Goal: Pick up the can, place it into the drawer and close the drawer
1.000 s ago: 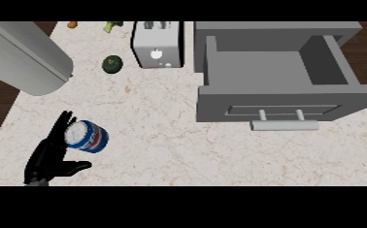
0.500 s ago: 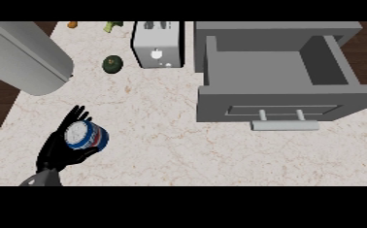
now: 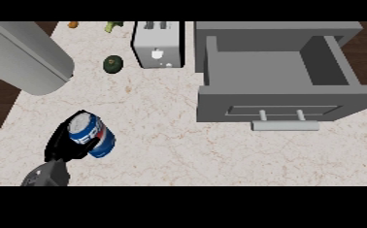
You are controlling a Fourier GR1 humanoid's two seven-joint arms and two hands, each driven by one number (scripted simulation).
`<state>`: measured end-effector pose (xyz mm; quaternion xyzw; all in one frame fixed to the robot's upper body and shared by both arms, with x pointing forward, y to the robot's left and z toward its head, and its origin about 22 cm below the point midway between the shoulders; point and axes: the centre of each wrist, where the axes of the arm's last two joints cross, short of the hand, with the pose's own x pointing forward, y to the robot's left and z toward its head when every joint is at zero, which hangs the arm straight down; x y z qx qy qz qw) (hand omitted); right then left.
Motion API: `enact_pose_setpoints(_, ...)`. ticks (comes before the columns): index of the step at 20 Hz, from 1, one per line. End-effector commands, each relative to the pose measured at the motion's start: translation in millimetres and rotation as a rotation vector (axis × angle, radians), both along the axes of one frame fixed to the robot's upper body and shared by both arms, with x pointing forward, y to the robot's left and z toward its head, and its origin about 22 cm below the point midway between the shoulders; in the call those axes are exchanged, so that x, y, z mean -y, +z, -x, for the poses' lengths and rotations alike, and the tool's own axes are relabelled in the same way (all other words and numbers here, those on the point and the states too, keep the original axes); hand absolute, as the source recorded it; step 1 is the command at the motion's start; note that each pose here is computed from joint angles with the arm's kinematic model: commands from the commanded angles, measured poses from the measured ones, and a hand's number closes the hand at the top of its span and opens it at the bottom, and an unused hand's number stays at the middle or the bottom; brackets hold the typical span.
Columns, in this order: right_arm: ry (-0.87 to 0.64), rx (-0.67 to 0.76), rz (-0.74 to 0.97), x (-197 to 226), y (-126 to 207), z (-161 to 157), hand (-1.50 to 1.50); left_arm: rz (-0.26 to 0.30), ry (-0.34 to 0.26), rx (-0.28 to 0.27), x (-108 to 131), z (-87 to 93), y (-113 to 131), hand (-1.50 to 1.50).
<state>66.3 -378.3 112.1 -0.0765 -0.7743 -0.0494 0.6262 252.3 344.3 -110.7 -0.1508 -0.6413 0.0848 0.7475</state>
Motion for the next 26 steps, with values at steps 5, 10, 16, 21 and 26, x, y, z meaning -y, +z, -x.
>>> enact_pose_setpoints(5, -0.019, -0.012, -0.019, -2, -2, -4, -1.50, 0.034, -0.091, 0.134, 23, -18.4, 31, 1.50)
enact_pose_setpoints(10, -0.003, 0.004, -0.024, -8, 5, 9, -1.50, 0.052, 0.131, 0.142, 89, -44.4, 39, 1.50)
enact_pose_setpoints(16, 0.003, 0.011, -0.011, -9, 0, 18, -1.50, 0.035, 0.133, 0.175, 121, -52.3, 86, 1.50)
enact_pose_setpoints(21, -0.016, -0.008, -0.018, -19, 11, 16, -1.50, -0.035, 0.132, 0.259, 145, -65.4, 136, 1.50)
enact_pose_setpoints(26, -0.001, 0.014, -0.007, -8, 9, 13, -1.50, -0.058, 0.109, 0.262, 169, -71.8, 166, 1.50)
